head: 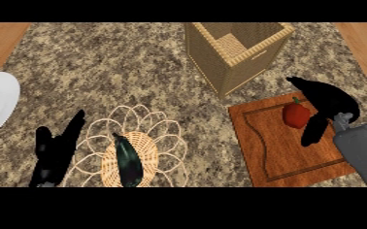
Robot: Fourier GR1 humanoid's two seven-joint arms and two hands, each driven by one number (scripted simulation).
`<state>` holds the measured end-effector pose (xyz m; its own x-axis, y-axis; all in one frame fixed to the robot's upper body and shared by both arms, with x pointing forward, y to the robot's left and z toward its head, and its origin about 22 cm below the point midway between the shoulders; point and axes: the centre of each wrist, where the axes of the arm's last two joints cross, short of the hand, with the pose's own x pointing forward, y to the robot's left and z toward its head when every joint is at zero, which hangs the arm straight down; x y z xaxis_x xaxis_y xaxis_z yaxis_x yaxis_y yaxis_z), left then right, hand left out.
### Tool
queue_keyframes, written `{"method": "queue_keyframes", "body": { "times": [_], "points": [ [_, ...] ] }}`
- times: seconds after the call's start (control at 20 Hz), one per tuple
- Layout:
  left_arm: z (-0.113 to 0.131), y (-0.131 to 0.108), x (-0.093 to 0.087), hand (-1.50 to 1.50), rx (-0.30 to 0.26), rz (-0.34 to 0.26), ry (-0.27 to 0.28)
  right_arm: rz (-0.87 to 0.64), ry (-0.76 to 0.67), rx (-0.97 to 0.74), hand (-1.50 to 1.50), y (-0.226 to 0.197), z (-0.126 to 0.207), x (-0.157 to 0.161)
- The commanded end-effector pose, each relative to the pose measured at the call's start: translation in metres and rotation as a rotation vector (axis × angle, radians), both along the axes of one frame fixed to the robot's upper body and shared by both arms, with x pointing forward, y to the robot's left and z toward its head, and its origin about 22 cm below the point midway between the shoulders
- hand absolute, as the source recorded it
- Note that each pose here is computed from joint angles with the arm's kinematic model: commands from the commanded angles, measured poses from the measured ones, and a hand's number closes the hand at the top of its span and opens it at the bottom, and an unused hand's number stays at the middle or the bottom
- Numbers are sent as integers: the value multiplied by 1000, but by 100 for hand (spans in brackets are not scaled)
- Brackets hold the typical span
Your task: Pick the bell pepper from the cutting board and place it in the basket
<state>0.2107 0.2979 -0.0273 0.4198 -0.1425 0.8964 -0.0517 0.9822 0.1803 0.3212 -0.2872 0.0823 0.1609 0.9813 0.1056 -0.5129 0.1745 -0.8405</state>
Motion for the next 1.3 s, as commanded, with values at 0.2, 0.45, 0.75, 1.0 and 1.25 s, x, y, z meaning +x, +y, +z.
{"method": "queue_keyframes", "body": {
  "times": [0.2,0.45,0.75,1.0,1.25],
  "points": [
    [-19,6,-15,0,-23,20,112,12,0,-2,-150,-12,-7,-1],
    [-17,-4,-5,0,-33,10,124,-2,-1,-8,-150,-12,-41,0],
    [-22,-4,-2,0,-54,19,113,125,-62,-83,150,1,-22,9],
    [-13,-17,-7,0,-40,-5,122,130,-76,-112,150,-13,-39,13],
    [-19,1,-17,0,-31,15,128,252,-109,-92,150,24,-44,-18]
  ]
}}
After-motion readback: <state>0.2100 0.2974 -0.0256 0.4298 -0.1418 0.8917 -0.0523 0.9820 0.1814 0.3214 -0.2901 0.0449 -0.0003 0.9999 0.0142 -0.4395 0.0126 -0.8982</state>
